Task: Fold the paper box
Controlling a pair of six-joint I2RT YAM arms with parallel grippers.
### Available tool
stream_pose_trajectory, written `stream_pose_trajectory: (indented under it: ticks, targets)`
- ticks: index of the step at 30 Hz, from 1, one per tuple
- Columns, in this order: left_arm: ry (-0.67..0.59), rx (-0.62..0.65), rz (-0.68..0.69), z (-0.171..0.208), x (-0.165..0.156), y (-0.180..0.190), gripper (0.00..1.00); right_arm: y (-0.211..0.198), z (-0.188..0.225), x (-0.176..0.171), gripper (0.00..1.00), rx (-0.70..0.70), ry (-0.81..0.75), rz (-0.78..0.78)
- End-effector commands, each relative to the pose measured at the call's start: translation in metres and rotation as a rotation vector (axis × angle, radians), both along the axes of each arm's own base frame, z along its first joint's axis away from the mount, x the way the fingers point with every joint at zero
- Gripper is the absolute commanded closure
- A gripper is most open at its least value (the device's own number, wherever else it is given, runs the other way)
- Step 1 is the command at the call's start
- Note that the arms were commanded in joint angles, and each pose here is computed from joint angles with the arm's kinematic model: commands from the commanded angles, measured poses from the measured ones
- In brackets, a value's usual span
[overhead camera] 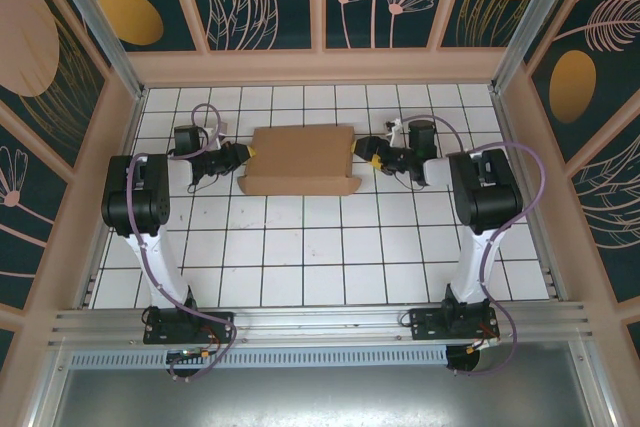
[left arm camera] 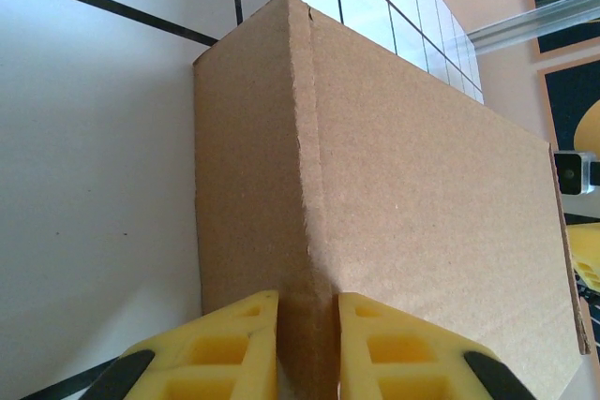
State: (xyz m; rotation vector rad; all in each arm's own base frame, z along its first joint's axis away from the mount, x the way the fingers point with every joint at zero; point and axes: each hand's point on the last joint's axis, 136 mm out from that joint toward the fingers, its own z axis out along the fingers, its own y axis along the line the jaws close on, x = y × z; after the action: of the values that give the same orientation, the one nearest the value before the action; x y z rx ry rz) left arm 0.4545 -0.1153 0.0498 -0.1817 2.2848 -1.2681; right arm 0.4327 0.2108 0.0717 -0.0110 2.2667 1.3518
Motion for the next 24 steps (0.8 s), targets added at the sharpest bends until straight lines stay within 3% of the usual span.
stream_pose_trajectory:
  ticks: [1,13,24]
  targets:
    - [0.271,0.097,0.064,-0.073,-0.036,0.007,0.82,-0.007,0.011,-0.007,0.03,-0.013,-0.024,-0.037]
    - [0.274,0.094,0.067,-0.074,-0.035,0.007,0.82,-0.001,0.044,-0.017,0.01,0.108,-0.06,0.024]
    - [0.285,0.091,0.07,-0.076,-0.036,0.007,0.82,0.02,-0.007,-0.009,0.01,-0.066,0.042,0.021]
